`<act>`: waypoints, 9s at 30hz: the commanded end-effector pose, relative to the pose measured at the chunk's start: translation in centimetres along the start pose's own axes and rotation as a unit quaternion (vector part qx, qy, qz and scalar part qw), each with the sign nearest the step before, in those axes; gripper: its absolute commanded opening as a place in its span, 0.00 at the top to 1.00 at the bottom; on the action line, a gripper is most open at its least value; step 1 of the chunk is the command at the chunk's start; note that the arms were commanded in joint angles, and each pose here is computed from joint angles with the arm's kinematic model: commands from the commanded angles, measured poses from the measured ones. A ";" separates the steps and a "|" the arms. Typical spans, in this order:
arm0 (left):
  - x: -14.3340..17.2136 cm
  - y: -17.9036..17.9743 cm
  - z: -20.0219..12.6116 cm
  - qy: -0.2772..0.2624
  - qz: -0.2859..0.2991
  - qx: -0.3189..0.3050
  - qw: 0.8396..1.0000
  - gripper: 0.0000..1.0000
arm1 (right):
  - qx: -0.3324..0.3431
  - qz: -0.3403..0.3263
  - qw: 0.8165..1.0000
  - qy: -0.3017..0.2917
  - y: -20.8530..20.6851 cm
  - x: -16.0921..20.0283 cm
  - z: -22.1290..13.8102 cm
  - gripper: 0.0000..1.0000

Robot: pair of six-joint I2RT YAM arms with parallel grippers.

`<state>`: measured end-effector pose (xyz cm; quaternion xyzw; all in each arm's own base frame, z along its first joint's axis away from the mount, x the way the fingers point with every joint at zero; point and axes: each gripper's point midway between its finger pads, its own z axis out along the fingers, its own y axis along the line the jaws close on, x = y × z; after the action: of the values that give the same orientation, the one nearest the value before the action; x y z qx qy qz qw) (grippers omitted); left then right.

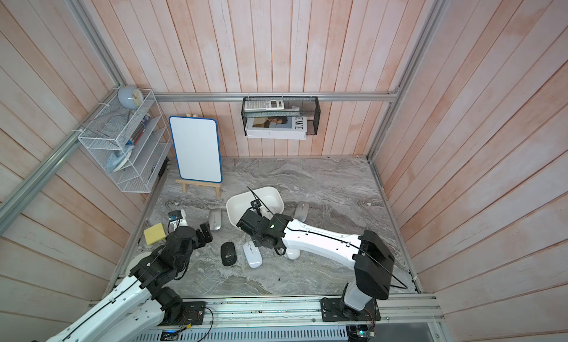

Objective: Take out the mouse from the storage box
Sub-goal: Place the mouse at the center of the board, then pick up the mouse from the storage box, then place the mouse at the center of the board.

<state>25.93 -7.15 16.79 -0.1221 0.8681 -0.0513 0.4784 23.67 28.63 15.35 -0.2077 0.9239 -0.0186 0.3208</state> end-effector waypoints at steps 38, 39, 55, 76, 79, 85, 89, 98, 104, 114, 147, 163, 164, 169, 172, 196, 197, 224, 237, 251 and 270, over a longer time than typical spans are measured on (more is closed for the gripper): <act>6.4 -19.9 13.6 0.340 0.244 0.098 0.903 0.05 | 0.069 0.124 0.988 -0.067 -14.2 7.0 2.6 0.14; 6.5 -19.9 13.7 0.342 0.247 0.097 0.902 0.05 | 0.070 0.123 0.988 -0.066 -14.2 7.1 2.6 0.14; 8.5 -17.8 16.9 0.362 0.258 0.040 0.895 0.07 | 0.074 0.120 0.988 -0.058 -14.2 7.1 3.1 0.14; 5.3 -21.8 14.8 0.301 0.304 0.128 0.895 0.10 | 0.075 0.118 0.989 -0.053 -14.0 7.0 3.4 0.14; 5.5 -22.1 15.2 0.307 0.317 0.125 0.889 0.10 | 0.075 0.117 0.989 -0.051 -13.9 7.1 3.4 0.14; 6.4 -22.8 15.6 0.323 0.333 0.146 0.873 0.12 | 0.075 0.116 0.989 -0.050 -13.9 7.0 3.5 0.14; 7.4 -22.5 16.0 0.340 0.348 0.143 0.862 0.15 | 0.075 0.115 0.989 -0.048 -13.9 7.0 3.6 0.14; 9.7 -21.7 17.1 0.383 0.343 0.138 0.846 0.22 | 0.077 0.114 0.989 -0.045 -13.9 7.1 3.7 0.14; 9.8 -21.0 18.6 0.386 0.308 0.130 0.860 0.38 | 0.077 0.114 0.989 -0.045 -13.9 7.1 3.7 0.14; 9.6 -20.4 19.1 0.378 0.295 0.130 0.868 0.46 | 0.078 0.115 0.989 -0.045 -13.9 7.1 3.7 0.14; 9.5 -22.8 19.4 0.379 0.173 0.247 0.875 0.17 | 0.076 0.112 0.990 -0.040 -13.7 7.1 3.9 0.14; 11.7 -21.8 21.0 0.388 0.200 0.212 0.875 0.34 | 0.078 0.111 0.990 -0.037 -13.7 7.1 4.0 0.14; 11.7 -21.8 21.0 0.387 0.201 0.211 0.875 0.37 | 0.079 0.111 0.990 -0.037 -13.7 7.1 4.0 0.15; 11.2 -21.5 20.9 0.375 0.195 0.205 0.883 0.51 | 0.079 0.111 0.990 -0.037 -13.8 7.1 4.0 0.14; 10.5 -21.4 20.8 0.360 0.194 0.198 0.891 0.57 | 0.079 0.111 0.990 -0.038 -13.7 7.1 4.0 0.14; 12.6 -21.2 21.3 0.369 0.243 0.161 0.883 0.51 | 0.081 0.112 0.990 -0.039 -13.9 7.1 3.9 0.14; 12.4 -21.1 21.4 0.366 0.241 0.159 0.885 0.54 | 0.081 0.112 0.990 -0.039 -13.9 7.1 3.9 0.15; 3.6 -18.9 9.2 0.190 0.293 0.088 0.933 0.76 | 0.092 0.137 0.984 -0.066 -15.4 6.4 1.2 0.15; 9.6 -17.7 3.2 0.239 0.352 0.051 0.903 0.77 | 0.114 0.149 0.977 -0.103 -17.6 6.3 -1.8 0.14; 15.2 -19.5 2.3 0.290 0.433 0.026 0.853 0.79 | 0.130 0.191 0.965 -0.126 -18.7 8.6 -1.1 0.13; 17.1 -19.4 4.0 0.294 0.469 -0.045 0.831 0.76 | 0.128 0.203 0.960 -0.144 -19.0 8.8 -1.2 0.11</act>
<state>23.18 -30.12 4.25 0.3076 0.9243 0.1697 0.1495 23.63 8.25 14.19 0.0114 0.8859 -0.0340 0.4624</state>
